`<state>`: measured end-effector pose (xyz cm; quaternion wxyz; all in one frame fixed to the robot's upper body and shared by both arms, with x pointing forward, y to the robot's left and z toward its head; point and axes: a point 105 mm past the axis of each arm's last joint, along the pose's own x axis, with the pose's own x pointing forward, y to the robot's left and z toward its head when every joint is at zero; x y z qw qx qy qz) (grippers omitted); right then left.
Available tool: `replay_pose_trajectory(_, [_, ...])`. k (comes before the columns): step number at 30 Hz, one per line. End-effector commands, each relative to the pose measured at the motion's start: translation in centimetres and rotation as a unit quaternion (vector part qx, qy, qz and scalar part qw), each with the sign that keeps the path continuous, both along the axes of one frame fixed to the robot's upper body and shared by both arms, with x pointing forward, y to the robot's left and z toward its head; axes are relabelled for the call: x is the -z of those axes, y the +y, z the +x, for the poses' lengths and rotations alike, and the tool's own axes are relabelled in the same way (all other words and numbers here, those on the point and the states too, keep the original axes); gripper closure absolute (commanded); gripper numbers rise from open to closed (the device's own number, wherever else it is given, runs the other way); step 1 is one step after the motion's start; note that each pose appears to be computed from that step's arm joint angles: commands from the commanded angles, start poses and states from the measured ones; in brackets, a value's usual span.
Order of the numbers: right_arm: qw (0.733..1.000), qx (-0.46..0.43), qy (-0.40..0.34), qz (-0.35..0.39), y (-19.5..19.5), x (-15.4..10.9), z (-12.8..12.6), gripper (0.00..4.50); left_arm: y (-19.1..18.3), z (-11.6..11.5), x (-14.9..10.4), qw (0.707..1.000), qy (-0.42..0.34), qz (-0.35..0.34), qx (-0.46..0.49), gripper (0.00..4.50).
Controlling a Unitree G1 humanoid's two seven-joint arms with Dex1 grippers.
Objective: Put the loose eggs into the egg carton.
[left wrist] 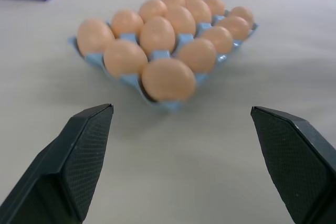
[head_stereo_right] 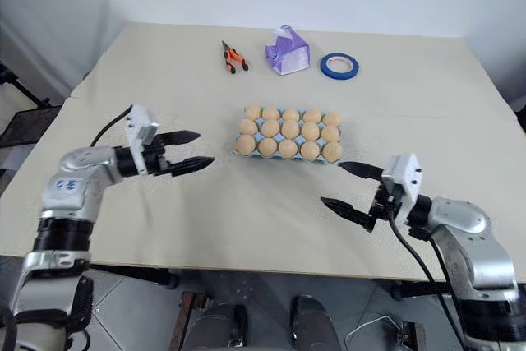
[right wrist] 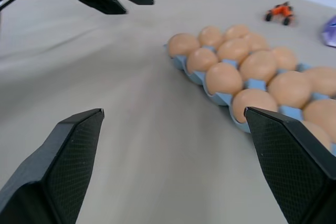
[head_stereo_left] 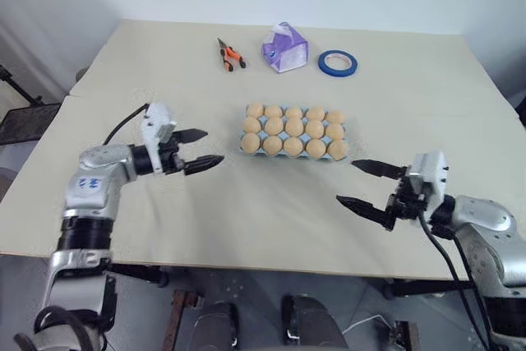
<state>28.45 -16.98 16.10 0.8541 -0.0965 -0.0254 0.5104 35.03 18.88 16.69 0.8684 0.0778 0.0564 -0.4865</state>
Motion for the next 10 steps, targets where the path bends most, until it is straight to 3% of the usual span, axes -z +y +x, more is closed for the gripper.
replay_pose_trajectory(1, [0.999,-0.029,-0.015,-0.010,0.4,-0.3,0.6,0.00,1.2,-1.3,-0.9,1.000,-0.024,0.003,0.015,0.04])
replay_pose_trajectory(10, [0.998,-0.051,-0.021,-0.019,0.9,-0.4,1.9,0.00,2.0,-1.9,-0.3,1.000,-0.027,0.000,0.013,0.04])
